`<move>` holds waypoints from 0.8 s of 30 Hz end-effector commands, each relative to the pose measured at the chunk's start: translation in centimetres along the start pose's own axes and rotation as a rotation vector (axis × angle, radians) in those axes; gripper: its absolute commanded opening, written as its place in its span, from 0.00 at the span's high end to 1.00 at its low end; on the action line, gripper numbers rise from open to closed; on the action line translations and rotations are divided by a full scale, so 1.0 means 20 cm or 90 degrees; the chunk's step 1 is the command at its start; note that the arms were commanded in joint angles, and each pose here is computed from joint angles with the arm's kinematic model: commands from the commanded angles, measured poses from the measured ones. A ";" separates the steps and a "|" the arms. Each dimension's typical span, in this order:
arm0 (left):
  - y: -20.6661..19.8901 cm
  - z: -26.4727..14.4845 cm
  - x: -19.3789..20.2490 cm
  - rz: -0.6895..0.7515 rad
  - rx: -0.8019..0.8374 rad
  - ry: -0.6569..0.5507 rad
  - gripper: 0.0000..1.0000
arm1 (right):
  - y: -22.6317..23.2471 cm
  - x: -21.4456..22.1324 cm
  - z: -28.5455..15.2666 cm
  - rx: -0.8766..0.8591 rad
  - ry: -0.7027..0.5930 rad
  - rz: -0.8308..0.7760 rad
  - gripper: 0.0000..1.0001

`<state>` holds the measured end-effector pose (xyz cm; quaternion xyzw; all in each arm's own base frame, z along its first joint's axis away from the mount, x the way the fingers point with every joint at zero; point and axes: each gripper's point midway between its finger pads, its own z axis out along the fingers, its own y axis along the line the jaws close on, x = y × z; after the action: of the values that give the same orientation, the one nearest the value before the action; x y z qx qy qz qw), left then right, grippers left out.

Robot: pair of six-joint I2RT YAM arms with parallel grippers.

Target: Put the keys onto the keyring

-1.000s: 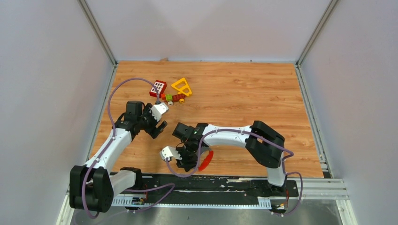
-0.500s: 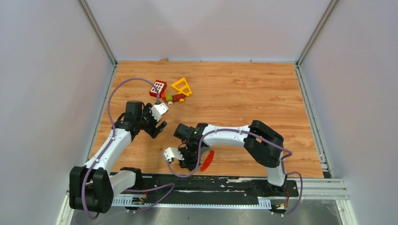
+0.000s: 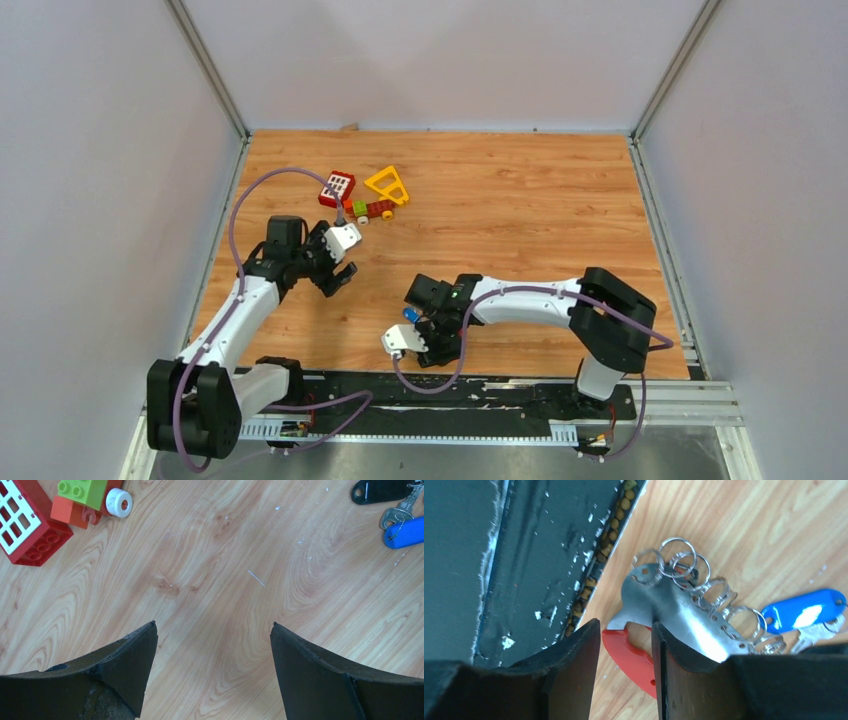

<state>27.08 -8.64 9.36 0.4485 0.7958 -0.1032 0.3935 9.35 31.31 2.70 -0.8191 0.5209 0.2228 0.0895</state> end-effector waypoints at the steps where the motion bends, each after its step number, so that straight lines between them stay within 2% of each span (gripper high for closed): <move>1: 0.02 -0.04 -0.10 0.031 -0.005 -0.040 0.11 | -0.01 0.12 0.00 0.027 0.029 -0.002 0.58; 7: 0.03 -0.04 -0.12 0.037 -0.004 -0.043 0.11 | -0.04 0.29 -0.02 0.046 0.068 0.039 0.59; 13: 0.00 -0.04 -0.12 0.076 0.008 -0.036 0.11 | -0.14 0.56 -0.18 0.103 0.117 0.092 0.59; 18: -0.11 -0.03 -0.15 0.160 0.067 -0.060 0.11 | -0.25 0.75 -0.33 0.177 0.150 0.095 0.57; 24: -0.19 -0.01 -0.21 0.248 0.102 -0.090 0.11 | -0.25 0.77 -0.37 0.199 0.148 0.058 0.57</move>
<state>25.13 -11.96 10.15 0.5701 0.7080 -0.1197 0.3993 21.29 19.30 1.92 -0.7630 0.6247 0.0747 0.1484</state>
